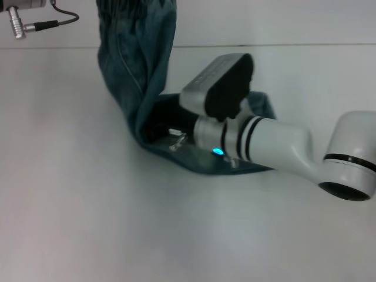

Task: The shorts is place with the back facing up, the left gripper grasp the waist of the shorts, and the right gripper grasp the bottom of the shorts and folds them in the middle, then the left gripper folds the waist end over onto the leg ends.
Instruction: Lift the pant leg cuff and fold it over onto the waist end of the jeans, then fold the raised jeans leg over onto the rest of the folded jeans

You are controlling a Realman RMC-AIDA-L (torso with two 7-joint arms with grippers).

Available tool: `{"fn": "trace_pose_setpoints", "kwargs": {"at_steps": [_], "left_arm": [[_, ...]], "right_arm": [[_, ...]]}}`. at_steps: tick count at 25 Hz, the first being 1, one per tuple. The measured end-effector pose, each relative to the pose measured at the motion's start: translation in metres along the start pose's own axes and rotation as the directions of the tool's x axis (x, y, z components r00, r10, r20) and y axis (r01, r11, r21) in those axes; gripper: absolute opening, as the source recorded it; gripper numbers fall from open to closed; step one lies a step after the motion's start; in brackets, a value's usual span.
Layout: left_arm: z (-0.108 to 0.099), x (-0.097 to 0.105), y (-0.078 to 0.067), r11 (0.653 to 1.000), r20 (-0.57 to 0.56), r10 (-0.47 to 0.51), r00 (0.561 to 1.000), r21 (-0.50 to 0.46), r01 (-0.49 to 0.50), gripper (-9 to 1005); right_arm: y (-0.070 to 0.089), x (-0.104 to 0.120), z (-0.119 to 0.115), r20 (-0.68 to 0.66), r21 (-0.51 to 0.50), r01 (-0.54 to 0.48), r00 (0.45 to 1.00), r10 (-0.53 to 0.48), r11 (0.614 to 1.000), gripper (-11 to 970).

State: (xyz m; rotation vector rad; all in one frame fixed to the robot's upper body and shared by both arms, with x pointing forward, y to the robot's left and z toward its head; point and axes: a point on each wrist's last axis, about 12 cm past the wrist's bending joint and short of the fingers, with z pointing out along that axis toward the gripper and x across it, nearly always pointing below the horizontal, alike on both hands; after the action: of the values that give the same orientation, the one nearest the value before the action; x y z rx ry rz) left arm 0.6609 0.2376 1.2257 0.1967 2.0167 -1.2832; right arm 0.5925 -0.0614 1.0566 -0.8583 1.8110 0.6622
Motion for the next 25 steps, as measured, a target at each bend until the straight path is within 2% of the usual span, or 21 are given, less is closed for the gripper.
{"fn": "trace_pose_setpoints", "kwargs": {"at_steps": [2, 5, 9, 14, 17, 22, 25], "left_arm": [[0.000, 0.000, 0.000, 1.000, -0.002, 0.000, 1.000, 0.000, 0.000, 125], [-0.001, 0.001, 0.001, 1.000, -0.002, -0.003, 1.000, -0.003, 0.003, 125], [-0.004, 0.006, 0.006, 1.000, 0.002, -0.013, 1.000, -0.012, 0.014, 124], [-0.008, 0.015, 0.014, 0.999, 0.003, -0.032, 0.999, -0.024, 0.032, 123], [-0.008, 0.023, 0.016, 0.999, -0.005, -0.037, 0.999, -0.020, 0.037, 127], [0.006, 0.041, 0.013, 1.000, -0.040, 0.014, 0.999, 0.014, -0.013, 148], [0.023, 0.057, 0.007, 0.996, -0.088, 0.076, 0.993, 0.045, -0.072, 160]], "right_arm": [[0.010, -0.005, 0.006, -0.013, -0.033, 0.021, 1.000, -0.022, 0.999, 5], [0.018, -0.008, 0.011, -0.022, -0.049, 0.036, 0.999, -0.037, 0.998, 5], [0.010, 0.001, 0.005, -0.048, -0.016, 0.025, 0.999, -0.026, 1.000, 6], [-0.020, 0.030, -0.020, -0.054, 0.104, -0.034, 0.998, 0.040, 0.994, 7], [-0.043, 0.046, -0.045, 0.037, 0.189, -0.101, 0.995, 0.096, 0.977, 7], [-0.081, 0.056, -0.096, 0.288, 0.315, -0.262, 0.942, 0.171, 0.912, 7], [-0.098, 0.055, -0.114, 0.379, 0.351, -0.339, 0.904, 0.199, 0.873, 6]]}}
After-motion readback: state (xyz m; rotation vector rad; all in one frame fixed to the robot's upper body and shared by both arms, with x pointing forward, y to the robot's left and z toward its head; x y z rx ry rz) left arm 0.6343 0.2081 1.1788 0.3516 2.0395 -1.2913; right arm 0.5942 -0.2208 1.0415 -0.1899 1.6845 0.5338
